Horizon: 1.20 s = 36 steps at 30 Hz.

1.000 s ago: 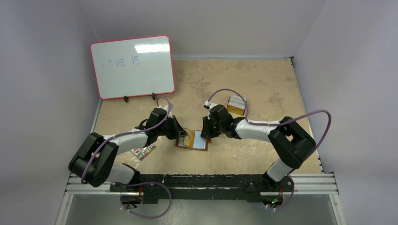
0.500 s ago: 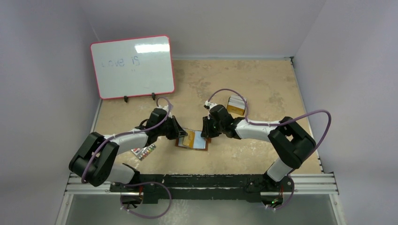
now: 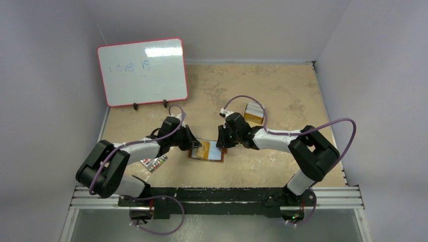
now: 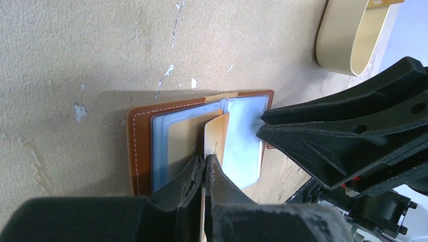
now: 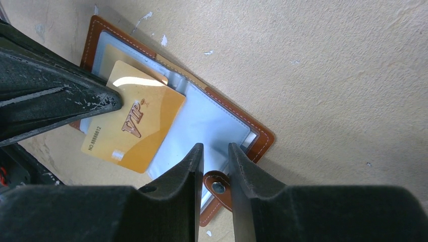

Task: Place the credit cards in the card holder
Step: Insert the credit card into the card holder.

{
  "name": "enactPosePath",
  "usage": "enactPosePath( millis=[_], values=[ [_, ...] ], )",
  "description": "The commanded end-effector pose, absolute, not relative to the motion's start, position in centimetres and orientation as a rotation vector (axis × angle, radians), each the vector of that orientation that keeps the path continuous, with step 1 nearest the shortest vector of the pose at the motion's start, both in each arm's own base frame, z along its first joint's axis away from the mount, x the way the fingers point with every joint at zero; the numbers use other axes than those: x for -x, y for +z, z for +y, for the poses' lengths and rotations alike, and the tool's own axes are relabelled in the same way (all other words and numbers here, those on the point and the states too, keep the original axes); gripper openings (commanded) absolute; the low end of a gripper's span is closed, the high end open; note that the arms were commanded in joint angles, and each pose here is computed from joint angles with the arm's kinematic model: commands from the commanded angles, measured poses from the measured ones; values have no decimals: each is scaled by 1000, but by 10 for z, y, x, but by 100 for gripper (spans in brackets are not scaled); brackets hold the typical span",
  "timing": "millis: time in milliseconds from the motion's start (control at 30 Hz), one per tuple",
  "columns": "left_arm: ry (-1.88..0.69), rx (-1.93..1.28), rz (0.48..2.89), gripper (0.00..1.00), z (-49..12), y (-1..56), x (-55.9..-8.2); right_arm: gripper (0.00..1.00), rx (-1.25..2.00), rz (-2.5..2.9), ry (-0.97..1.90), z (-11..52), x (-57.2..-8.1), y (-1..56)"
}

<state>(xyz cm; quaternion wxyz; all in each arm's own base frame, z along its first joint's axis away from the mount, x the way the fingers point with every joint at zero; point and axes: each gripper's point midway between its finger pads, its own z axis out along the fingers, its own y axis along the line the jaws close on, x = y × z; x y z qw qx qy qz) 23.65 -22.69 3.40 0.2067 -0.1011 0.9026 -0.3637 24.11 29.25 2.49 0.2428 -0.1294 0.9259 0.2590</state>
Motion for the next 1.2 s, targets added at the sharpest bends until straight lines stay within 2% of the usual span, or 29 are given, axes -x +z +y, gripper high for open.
enactPosePath(
  millis=[0, 867, 1167],
  values=[
    [-976, 243, 2494, 0, -227, 32, -246, 27, 371, 2507, 693, 293, -244, 30],
    [-1091, 287, 2342, 0, -231, 31, -246, 27, 343, 2515, 698, 293, -243, 29],
    [-1094, 290, 2310, 0, -235, 34, -247, 29, 299, 2480, 809, 305, -242, 53]
  ],
)
